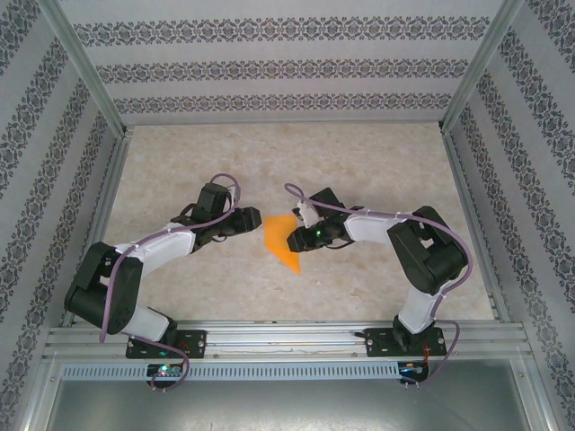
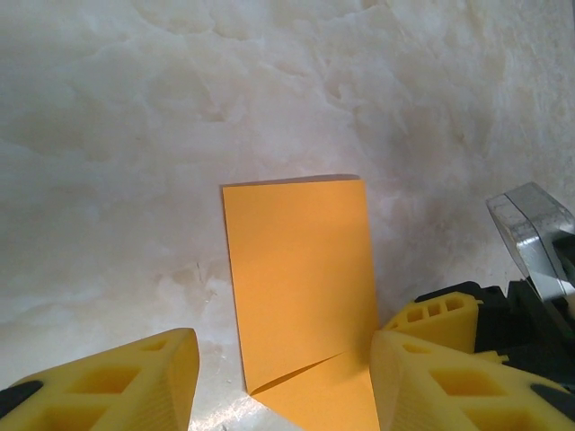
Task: Fold a paper plane with a square sheet of paper (fold left side to right side)
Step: Fourth fold the wing at the center of the table.
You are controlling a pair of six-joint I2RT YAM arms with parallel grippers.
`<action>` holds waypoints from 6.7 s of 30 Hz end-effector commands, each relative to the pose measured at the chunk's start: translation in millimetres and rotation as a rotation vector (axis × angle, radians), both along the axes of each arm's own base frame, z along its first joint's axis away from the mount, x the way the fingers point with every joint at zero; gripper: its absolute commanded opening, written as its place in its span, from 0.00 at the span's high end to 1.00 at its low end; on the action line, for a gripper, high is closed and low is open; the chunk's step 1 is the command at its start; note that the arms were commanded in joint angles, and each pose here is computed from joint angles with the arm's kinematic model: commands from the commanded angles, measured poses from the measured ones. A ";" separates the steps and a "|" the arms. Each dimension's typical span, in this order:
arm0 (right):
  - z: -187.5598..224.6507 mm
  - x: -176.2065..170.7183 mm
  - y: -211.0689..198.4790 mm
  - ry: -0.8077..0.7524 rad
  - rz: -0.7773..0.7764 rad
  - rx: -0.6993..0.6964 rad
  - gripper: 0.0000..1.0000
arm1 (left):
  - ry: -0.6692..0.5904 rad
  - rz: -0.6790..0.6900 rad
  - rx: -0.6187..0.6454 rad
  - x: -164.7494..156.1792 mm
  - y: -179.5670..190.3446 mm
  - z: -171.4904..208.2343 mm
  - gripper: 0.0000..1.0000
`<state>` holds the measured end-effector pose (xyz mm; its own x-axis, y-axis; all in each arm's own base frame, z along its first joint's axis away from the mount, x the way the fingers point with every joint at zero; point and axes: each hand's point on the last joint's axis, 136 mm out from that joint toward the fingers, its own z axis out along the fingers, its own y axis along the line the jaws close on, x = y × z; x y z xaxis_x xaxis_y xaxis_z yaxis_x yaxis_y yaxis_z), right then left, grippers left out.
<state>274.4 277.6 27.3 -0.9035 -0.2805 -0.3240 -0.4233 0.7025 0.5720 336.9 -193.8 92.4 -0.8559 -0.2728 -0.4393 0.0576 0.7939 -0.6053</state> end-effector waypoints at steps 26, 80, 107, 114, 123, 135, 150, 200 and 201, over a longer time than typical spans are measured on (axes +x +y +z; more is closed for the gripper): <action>0.4 1.3 6.0 -0.030 0.009 -0.043 0.55 | 0.004 0.010 -0.012 6.5 1.0 -2.2 0.46; -4.1 -2.6 -2.4 -0.028 -0.016 -0.083 0.56 | 0.244 -0.097 -0.189 -15.3 -51.8 -47.9 0.79; 30.8 -47.7 4.8 -0.456 0.028 -0.488 0.47 | 0.257 -0.053 -0.260 -9.2 -60.5 -10.8 0.93; 18.5 -44.3 13.1 -0.507 0.007 -0.574 0.51 | 0.268 -0.047 -0.252 -10.9 -61.0 -11.1 0.93; 10.5 -37.0 25.7 -0.517 0.038 -0.582 0.54 | 0.274 -0.053 -0.251 -12.4 -62.7 -10.7 0.93; 4.6 -28.2 29.4 -0.525 0.041 -0.615 0.68 | 0.275 -0.060 -0.256 -14.4 -66.3 -9.7 0.93; -0.1 -28.4 10.3 -0.502 0.009 -0.649 1.00 | 0.226 -0.054 -0.239 -12.9 -61.2 3.3 0.87; 20.6 -14.9 -2.7 0.004 -0.170 0.171 1.00 | 0.277 -0.100 -0.307 -8.3 -77.3 -18.6 0.61; 20.1 -14.5 -3.3 0.014 -0.173 0.182 1.00 | 0.276 -0.099 -0.310 -7.6 -78.8 -19.3 0.61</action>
<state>263.9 271.2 48.8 -0.9233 -0.0702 -0.3775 -0.3172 0.6934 0.6470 317.4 -260.6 60.9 -0.9622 -0.2652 -0.0625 -0.1137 0.5992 -0.7925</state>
